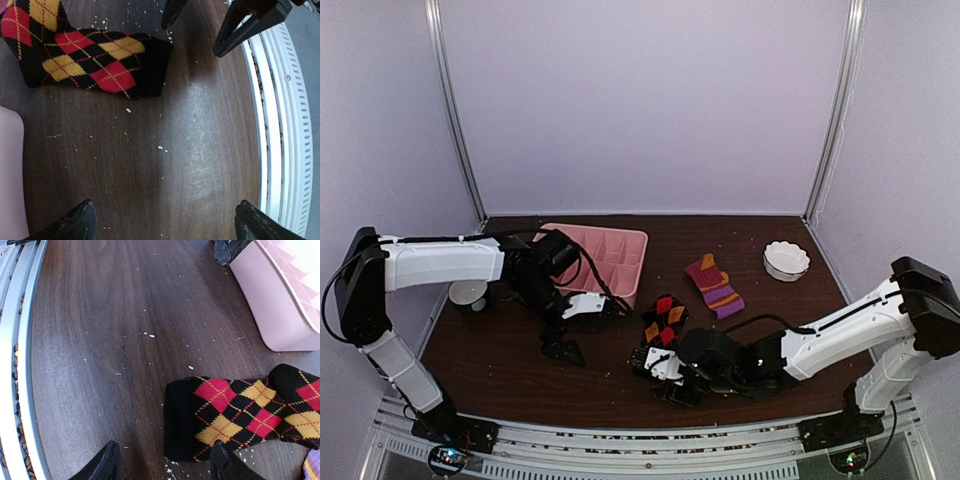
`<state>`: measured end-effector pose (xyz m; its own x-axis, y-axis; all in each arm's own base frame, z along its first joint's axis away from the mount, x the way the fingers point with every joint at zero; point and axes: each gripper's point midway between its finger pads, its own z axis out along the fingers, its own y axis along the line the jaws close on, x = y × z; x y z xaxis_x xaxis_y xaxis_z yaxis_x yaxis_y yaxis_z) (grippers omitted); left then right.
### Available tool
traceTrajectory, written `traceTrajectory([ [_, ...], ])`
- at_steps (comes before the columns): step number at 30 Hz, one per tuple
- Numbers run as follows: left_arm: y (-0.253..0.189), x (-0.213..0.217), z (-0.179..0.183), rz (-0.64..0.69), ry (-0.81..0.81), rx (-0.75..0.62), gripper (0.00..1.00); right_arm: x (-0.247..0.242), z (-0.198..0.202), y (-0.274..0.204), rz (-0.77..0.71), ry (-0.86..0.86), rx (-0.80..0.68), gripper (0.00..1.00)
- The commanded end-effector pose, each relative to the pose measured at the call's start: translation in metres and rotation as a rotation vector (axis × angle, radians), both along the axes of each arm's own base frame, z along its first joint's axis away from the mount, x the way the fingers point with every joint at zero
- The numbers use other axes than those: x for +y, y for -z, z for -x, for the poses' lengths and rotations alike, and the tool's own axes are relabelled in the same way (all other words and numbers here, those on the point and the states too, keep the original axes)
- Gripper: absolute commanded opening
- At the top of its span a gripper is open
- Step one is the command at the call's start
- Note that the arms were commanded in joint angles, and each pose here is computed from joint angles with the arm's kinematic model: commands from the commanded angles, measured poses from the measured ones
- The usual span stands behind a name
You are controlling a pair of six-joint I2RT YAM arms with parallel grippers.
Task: Roll the socks
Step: Pick up the sock from the center of the board.
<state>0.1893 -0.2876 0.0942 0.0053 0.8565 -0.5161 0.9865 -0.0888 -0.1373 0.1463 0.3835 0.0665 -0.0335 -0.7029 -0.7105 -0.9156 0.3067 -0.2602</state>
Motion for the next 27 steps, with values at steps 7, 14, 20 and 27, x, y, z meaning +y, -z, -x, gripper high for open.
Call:
traceTrajectory([
  [7,-0.005,0.02,-0.005,0.084,-0.024,-0.001,0.98,0.012,-0.019,0.025,0.068,-0.057,0.023,0.47],
  [14,-0.008,0.026,0.0,0.088,-0.011,-0.03,0.98,0.004,-0.024,0.041,0.08,-0.042,0.102,0.34],
  [20,-0.011,0.017,0.003,0.128,0.022,-0.007,0.98,-0.001,-0.02,0.051,0.047,0.0,0.264,0.07],
  [27,-0.003,-0.007,0.014,0.125,0.13,-0.112,0.95,0.005,-0.016,0.028,-0.151,0.031,0.543,0.0],
])
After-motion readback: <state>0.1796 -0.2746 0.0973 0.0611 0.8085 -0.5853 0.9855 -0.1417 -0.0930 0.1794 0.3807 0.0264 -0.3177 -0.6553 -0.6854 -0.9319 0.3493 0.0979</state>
